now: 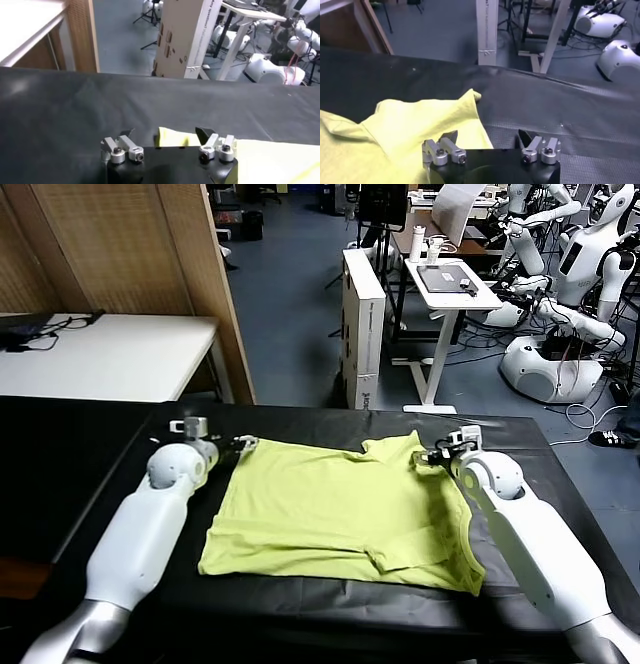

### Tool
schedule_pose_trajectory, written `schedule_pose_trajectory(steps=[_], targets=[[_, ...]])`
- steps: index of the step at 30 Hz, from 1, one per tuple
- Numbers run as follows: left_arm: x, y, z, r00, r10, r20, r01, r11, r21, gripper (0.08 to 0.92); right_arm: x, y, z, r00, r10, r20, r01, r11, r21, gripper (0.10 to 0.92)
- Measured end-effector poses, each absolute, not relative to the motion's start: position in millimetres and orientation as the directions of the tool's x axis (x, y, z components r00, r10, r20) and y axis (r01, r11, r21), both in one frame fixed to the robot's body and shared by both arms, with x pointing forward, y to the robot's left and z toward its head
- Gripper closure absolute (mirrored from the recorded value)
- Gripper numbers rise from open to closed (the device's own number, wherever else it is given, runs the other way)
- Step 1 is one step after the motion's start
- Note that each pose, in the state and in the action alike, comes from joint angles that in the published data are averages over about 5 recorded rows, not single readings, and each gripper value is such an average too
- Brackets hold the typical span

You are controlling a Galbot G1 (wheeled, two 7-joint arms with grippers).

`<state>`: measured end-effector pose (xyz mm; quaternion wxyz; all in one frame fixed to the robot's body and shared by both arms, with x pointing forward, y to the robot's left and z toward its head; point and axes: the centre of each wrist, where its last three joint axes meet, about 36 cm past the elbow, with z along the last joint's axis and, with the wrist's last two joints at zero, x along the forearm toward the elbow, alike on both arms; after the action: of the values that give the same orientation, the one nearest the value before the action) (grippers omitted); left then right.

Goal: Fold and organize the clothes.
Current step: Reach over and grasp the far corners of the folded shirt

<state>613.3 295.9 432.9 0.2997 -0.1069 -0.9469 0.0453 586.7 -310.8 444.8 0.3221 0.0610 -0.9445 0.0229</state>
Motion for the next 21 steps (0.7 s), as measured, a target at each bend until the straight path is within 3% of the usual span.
schedule_pose_trajectory(steps=[11, 21], targets=[[607.7, 295.7, 426.6, -0.789, 0.230, 0.570, 0.183, 0.973, -0.141, 0.284, 586.2, -307.2, 441.4, -0.782, -0.108, 0.613, -0.139, 0.990, -0.003, 0.672], [616.6, 295.6, 429.8, -0.809, 0.235, 0.539, 0.194, 0.972, -0.133, 0.364, 583.7, -307.6, 439.4, -0.781, -0.109, 0.615, -0.138, 0.990, 0.000, 0.832]])
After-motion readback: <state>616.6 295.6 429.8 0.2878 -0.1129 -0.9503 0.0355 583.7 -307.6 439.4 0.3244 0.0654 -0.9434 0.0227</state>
